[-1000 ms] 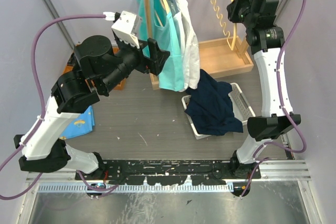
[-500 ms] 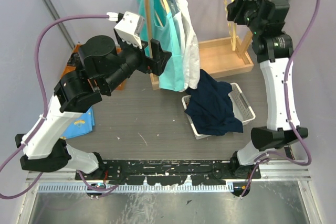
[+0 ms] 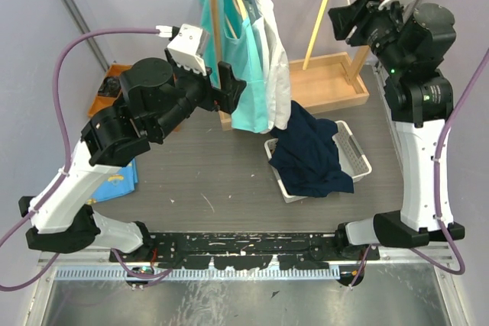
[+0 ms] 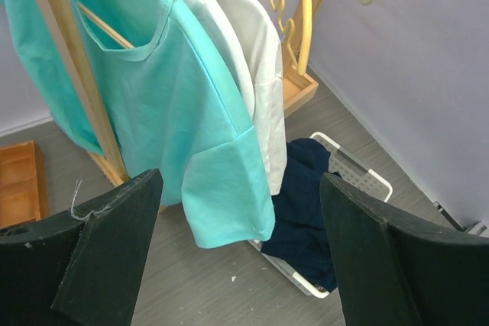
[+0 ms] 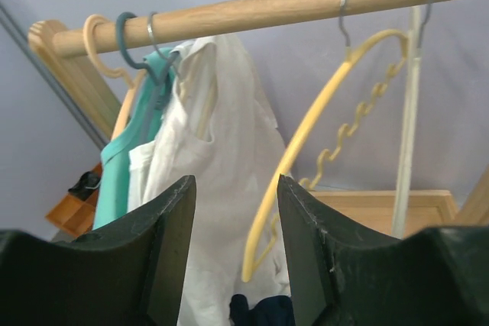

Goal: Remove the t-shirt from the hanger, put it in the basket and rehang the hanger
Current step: Pick up the hanger from the clothesline.

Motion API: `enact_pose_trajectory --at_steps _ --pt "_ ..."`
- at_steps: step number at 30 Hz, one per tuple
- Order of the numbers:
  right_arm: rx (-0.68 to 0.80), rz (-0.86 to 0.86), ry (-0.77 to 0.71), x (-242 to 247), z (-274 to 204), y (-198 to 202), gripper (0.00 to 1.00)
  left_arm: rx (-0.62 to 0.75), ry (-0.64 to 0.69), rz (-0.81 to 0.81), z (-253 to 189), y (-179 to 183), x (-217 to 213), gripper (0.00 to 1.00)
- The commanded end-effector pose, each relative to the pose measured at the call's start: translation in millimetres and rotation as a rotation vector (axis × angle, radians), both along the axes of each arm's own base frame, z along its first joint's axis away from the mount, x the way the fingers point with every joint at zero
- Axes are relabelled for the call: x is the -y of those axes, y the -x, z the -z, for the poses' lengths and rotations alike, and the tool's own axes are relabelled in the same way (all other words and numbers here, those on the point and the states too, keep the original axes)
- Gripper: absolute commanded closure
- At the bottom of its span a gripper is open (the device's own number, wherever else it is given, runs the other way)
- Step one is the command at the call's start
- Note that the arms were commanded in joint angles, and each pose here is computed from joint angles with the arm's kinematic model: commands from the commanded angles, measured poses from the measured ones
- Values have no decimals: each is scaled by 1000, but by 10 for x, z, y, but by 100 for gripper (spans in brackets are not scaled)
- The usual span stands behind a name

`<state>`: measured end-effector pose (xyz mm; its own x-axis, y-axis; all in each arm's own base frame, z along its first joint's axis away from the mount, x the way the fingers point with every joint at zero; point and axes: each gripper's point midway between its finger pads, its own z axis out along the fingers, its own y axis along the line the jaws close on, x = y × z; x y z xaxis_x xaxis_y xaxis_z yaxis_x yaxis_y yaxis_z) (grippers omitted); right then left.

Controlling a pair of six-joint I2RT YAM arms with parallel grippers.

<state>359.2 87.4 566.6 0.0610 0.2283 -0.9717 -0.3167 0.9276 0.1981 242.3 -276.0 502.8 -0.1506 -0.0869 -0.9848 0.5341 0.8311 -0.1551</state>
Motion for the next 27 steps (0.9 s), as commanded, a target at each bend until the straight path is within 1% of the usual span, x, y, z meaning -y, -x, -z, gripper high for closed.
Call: enact_pose_trajectory --at_steps 1,6,11,18,27 --pt "11 -109 -27 -302 -51 27 47 -11 52 -12 -42 48 -95 9" --pt "-18 -152 -8 -661 31 4 47 -30 50 -1 8 73 -84 9" --pt "-70 -147 2 -964 189 -87 47 -44 47 -3 23 93 -115 9" --pt "-121 -85 -7 -1014 364 -220 50 -57 61 -5 47 142 -180 9" --pt "-165 -88 11 -1104 549 -317 51 -59 65 -12 61 143 -205 9"
